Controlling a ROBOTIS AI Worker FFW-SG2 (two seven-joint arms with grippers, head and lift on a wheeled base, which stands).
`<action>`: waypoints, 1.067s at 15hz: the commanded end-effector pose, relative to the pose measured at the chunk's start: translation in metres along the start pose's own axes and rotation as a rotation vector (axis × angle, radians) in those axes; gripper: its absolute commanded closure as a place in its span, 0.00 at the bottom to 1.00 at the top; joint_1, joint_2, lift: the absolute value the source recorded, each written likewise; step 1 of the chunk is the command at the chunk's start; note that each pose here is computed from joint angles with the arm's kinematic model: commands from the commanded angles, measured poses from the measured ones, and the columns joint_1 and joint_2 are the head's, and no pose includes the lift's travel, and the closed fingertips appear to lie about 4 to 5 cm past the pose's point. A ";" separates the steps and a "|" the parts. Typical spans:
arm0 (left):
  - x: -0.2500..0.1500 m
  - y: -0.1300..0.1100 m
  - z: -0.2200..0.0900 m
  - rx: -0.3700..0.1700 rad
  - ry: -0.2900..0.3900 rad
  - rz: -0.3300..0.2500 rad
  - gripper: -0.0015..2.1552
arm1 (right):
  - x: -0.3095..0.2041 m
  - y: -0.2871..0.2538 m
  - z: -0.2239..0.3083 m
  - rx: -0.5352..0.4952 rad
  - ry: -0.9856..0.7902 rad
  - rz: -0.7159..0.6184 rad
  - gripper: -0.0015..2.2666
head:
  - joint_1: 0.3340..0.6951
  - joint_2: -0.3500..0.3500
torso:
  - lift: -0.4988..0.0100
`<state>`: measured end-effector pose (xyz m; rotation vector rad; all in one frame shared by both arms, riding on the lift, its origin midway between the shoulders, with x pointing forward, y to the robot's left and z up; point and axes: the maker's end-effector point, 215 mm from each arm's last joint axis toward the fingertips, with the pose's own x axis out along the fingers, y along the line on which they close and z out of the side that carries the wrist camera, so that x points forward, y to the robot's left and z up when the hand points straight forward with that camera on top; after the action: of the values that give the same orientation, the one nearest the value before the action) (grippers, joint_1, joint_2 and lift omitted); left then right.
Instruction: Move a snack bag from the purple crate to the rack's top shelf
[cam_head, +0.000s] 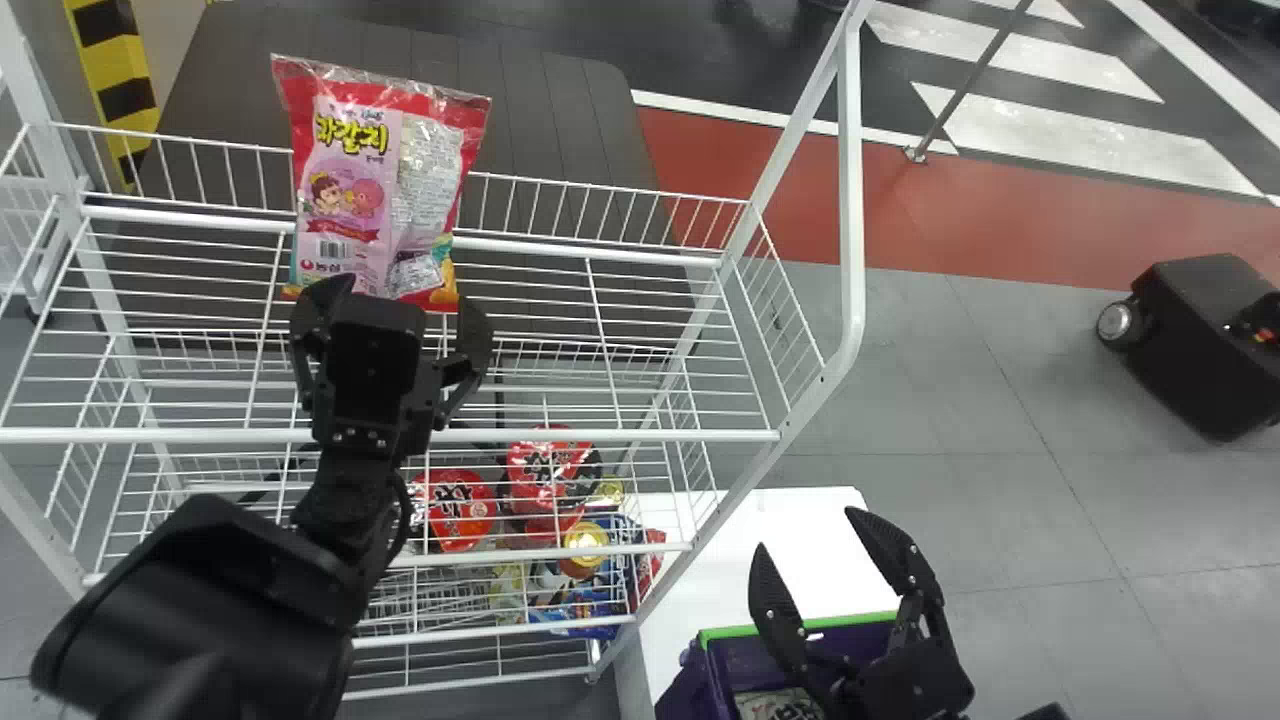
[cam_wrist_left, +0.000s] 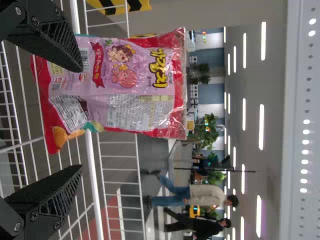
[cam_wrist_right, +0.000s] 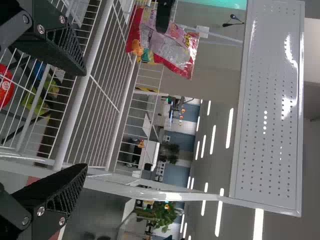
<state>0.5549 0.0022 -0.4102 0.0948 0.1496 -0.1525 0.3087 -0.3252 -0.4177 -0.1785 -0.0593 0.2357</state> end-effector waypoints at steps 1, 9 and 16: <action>0.018 0.004 -0.009 0.013 0.015 0.010 0.07 | -0.001 -0.002 0.000 -0.008 -0.012 -0.004 0.09 | 1.00 0.00 | 0.98; 0.049 0.026 0.008 -0.067 -0.004 0.040 0.09 | 0.004 -0.008 -0.007 -0.007 -0.021 -0.015 0.09 | 1.00 0.00 | 0.98; 0.059 0.031 -0.017 -0.107 0.063 0.029 0.10 | 0.005 -0.007 -0.007 -0.020 -0.041 -0.014 0.09 | 1.00 0.00 | 0.98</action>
<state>0.6136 0.0248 -0.4282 -0.0105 0.2079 -0.1163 0.3157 -0.3324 -0.4251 -0.1893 -0.0950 0.2236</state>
